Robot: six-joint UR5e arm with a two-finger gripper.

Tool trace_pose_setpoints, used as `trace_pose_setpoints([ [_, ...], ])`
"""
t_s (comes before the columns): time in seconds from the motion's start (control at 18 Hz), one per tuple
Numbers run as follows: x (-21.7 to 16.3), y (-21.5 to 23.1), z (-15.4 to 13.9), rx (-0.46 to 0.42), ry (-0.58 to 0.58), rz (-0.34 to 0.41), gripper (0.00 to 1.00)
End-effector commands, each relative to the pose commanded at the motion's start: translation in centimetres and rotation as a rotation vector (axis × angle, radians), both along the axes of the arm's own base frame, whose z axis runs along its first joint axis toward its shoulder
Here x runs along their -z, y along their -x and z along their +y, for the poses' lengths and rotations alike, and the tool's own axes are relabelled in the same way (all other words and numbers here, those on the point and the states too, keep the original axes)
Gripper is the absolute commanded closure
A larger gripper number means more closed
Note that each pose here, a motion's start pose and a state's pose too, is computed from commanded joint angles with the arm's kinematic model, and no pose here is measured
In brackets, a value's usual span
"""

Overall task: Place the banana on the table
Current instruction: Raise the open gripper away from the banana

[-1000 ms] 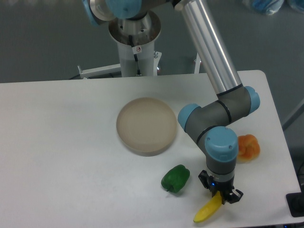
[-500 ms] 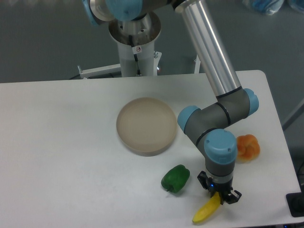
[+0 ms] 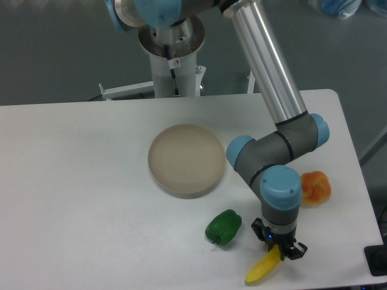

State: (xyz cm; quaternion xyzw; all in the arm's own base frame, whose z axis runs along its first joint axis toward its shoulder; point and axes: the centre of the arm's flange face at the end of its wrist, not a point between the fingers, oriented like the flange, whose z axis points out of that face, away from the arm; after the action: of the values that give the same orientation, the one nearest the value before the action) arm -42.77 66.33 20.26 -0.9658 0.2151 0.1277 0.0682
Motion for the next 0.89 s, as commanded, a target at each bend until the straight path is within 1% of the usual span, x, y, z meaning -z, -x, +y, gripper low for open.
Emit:
trace_pose_setpoints([
  [0.06, -0.2, 0.1, -0.1, -0.003, -0.003, 0.002, 0.02],
  [0.11, -0.7, 0.1, -0.1, -0.001, -0.008, 0.005, 0.0],
  [0.28, -1.9, 0.2, -0.2, -0.003, -0.018, 0.017, 0.0],
  [0.56, -6.8, 0.7, -1.0, -0.001, -0.062, 0.064, 0.0],
  [0.61, -8.2, 1.3, -1.6, -0.011, -0.074, 0.077, 0.0],
  [0.89, -11.1, 2.1, -2.9, -0.031, -0.092, 0.105, 0.0],
])
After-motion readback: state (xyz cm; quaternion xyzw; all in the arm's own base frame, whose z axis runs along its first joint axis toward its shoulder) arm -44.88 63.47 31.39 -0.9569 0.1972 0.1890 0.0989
